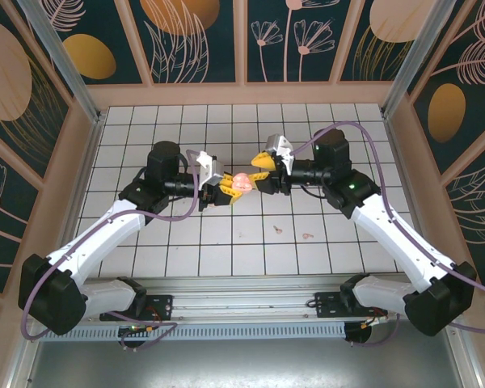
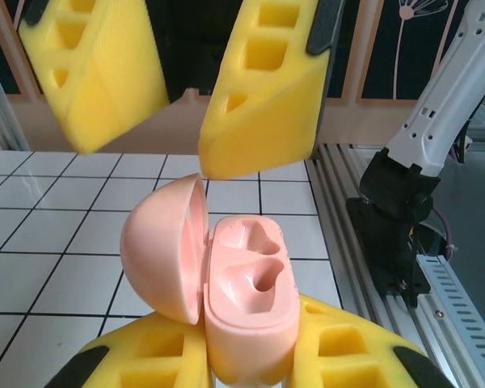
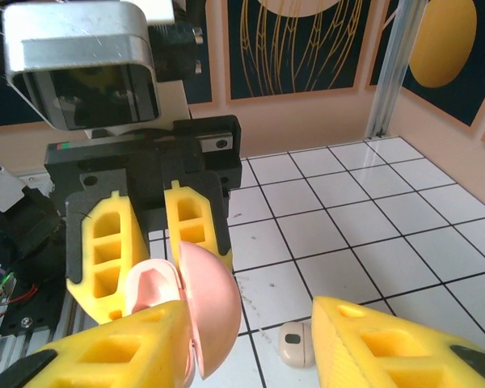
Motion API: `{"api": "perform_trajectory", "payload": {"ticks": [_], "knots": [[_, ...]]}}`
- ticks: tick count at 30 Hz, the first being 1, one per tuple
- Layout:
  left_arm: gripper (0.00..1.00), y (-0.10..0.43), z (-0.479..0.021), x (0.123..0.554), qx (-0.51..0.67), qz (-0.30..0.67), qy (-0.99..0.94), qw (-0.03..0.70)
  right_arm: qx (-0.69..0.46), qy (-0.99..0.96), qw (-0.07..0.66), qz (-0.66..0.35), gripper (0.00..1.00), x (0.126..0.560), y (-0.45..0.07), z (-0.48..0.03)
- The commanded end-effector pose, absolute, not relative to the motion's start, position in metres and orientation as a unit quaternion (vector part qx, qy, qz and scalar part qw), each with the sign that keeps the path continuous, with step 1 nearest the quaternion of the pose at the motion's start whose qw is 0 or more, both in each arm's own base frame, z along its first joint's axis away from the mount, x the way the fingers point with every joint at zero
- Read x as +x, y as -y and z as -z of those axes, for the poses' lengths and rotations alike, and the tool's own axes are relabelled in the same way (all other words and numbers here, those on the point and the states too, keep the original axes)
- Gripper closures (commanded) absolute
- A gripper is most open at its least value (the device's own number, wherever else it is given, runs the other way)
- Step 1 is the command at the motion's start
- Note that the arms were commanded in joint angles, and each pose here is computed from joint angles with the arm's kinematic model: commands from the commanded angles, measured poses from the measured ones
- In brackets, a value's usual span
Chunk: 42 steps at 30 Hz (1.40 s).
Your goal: Insert wireless bluetooth earbuds into charging case
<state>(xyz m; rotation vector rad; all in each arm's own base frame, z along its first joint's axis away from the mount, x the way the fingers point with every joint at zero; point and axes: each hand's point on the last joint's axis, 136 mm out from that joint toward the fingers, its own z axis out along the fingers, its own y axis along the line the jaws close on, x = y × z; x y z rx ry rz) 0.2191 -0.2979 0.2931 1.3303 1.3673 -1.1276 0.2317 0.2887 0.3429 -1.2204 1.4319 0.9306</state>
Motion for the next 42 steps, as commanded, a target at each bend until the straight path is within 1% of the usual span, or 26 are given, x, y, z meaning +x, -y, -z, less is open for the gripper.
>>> {"api": "perform_trajectory", "payload": {"ticks": [1, 6, 9, 12, 16, 19, 24, 28, 30, 33, 37, 42], "knots": [[0.80, 0.296, -0.289, 0.218, 0.540, 0.441, -0.551, 0.458, -0.499, -0.573, 0.521, -0.389, 0.55, 0.226, -0.283, -0.359], [0.80, 0.293, -0.275, 0.227, 0.530, 0.415, -0.571, 0.470, -0.468, -0.603, 0.517, -0.387, 0.55, 0.225, -0.275, -0.356], [0.81, 0.290, -0.262, 0.233, 0.519, 0.399, -0.589, 0.474, -0.418, -0.653, 0.503, -0.383, 0.55, 0.231, -0.265, -0.346], [0.81, 0.287, -0.251, 0.234, 0.514, 0.391, -0.599, 0.474, -0.343, -0.723, 0.473, -0.369, 0.55, 0.244, -0.253, -0.328], [0.81, 0.285, -0.238, 0.236, 0.501, 0.388, -0.614, 0.470, -0.231, -0.820, 0.402, -0.335, 0.58, 0.258, -0.232, -0.283], [0.81, 0.284, -0.232, 0.237, 0.491, 0.390, -0.620, 0.471, -0.156, -0.876, 0.337, -0.307, 0.60, 0.258, -0.218, -0.243], [0.81, 0.283, -0.225, 0.237, 0.483, 0.391, -0.629, 0.466, -0.055, -0.938, 0.229, -0.254, 0.61, 0.248, -0.197, -0.185], [0.81, 0.282, -0.222, 0.238, 0.480, 0.391, -0.633, 0.464, 0.028, -0.969, 0.136, -0.203, 0.60, 0.231, -0.180, -0.141], [0.81, 0.283, -0.221, 0.238, 0.480, 0.393, -0.634, 0.462, 0.041, -0.975, 0.111, -0.188, 0.59, 0.223, -0.174, -0.127], [0.81, 0.284, -0.221, 0.238, 0.480, 0.396, -0.633, 0.461, 0.043, -0.983, 0.103, -0.148, 0.58, 0.218, -0.160, -0.115], [0.81, 0.284, -0.222, 0.238, 0.482, 0.396, -0.632, 0.461, 0.094, -0.989, 0.059, -0.100, 0.57, 0.217, -0.131, -0.094], [0.81, 0.284, -0.223, 0.238, 0.479, 0.398, -0.633, 0.460, 0.110, -0.987, 0.046, -0.105, 0.51, 0.227, -0.129, -0.075]]}}
